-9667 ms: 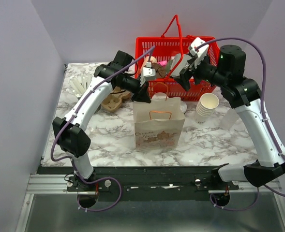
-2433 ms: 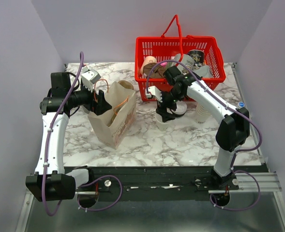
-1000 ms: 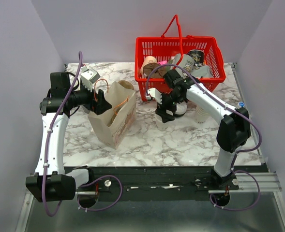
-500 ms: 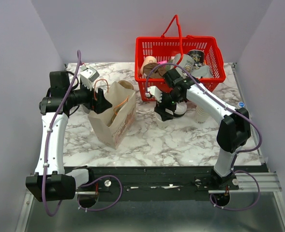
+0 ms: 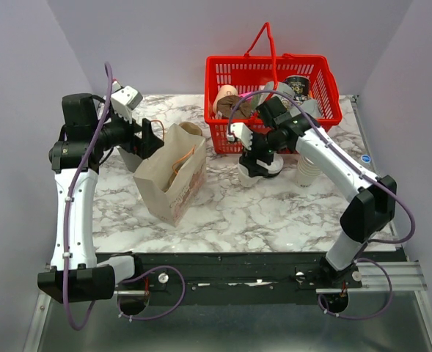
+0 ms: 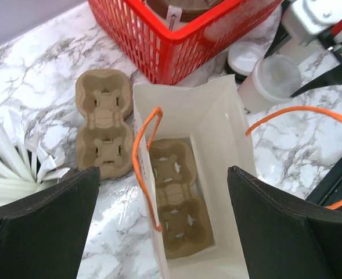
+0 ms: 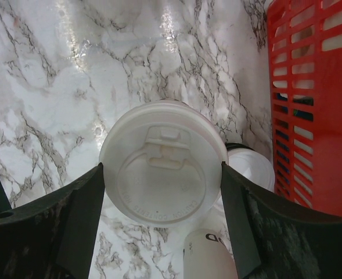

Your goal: Pack the takeout coffee

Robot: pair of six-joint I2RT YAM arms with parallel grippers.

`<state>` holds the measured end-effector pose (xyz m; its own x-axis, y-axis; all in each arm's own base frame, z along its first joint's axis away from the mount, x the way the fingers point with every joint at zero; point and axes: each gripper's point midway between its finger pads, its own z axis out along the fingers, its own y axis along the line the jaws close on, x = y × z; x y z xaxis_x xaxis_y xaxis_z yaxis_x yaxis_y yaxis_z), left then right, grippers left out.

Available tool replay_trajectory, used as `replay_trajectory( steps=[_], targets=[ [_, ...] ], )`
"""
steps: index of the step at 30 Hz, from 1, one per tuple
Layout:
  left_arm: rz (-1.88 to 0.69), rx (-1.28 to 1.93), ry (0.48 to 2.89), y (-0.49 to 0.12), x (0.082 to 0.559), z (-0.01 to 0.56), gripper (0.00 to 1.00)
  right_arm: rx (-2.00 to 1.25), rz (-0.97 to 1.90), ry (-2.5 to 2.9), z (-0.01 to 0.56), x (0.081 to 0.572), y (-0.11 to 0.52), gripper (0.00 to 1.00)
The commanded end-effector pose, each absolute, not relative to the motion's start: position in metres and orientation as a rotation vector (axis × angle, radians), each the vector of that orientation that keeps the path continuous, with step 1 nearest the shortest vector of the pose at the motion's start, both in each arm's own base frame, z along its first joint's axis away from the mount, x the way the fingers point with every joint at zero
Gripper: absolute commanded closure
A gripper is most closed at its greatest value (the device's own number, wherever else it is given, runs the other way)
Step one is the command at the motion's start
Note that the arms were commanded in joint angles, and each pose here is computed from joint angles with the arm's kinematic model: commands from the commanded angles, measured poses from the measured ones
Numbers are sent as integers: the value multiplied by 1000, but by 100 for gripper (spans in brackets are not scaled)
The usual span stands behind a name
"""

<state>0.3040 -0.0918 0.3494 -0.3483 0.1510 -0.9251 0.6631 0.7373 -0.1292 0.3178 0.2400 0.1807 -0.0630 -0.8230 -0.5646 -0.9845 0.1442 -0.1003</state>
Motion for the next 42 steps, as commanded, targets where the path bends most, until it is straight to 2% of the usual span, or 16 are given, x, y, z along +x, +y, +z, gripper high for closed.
replay_trajectory(
  steps=[1,2,5,6,8,9,14,17,20,21,23,27,30,32,34,42],
  targets=[
    [-444,597,2015,-65,297,323,1,-1685,420,1895,209,313,237,43],
    [-419,574,2059,-59,295,317,1,-1673,420,1877,218,313,238,44],
    [-359,515,2155,-44,287,310,1,-1610,429,1839,243,310,240,61],
    [-377,524,2163,-43,283,311,1,-1582,432,1820,254,311,242,80],
    [-417,550,2193,-48,273,310,1,-1494,446,1804,275,312,245,96],
    [-427,553,2200,-48,272,307,1,-1467,448,1785,286,312,247,99],
    [-493,541,2222,-54,277,283,1,-1342,482,1707,330,318,258,99],
    [-545,550,2223,-58,287,276,10,-1268,474,1642,363,323,261,99],
    [-628,577,2210,-67,292,275,25,-1173,432,1582,395,333,259,99],
    [-651,586,2203,-70,292,276,36,-1147,416,1560,405,335,258,99],
    [-711,618,2180,-77,291,279,47,-1125,384,1472,435,339,258,99],
    [-804,679,2130,-92,288,284,78,-1179,398,1321,481,336,270,99],
    [-836,710,2120,-98,286,284,89,-1251,441,1244,493,329,281,99],
    [-858,751,2087,-105,284,289,92,-1314,454,1193,490,324,287,99],
    [-881,793,2055,-113,280,293,99,-1385,434,1112,491,313,291,99],
    [-811,950,2018,-146,274,292,100,-1612,539,977,458,253,311,99]
  ],
)
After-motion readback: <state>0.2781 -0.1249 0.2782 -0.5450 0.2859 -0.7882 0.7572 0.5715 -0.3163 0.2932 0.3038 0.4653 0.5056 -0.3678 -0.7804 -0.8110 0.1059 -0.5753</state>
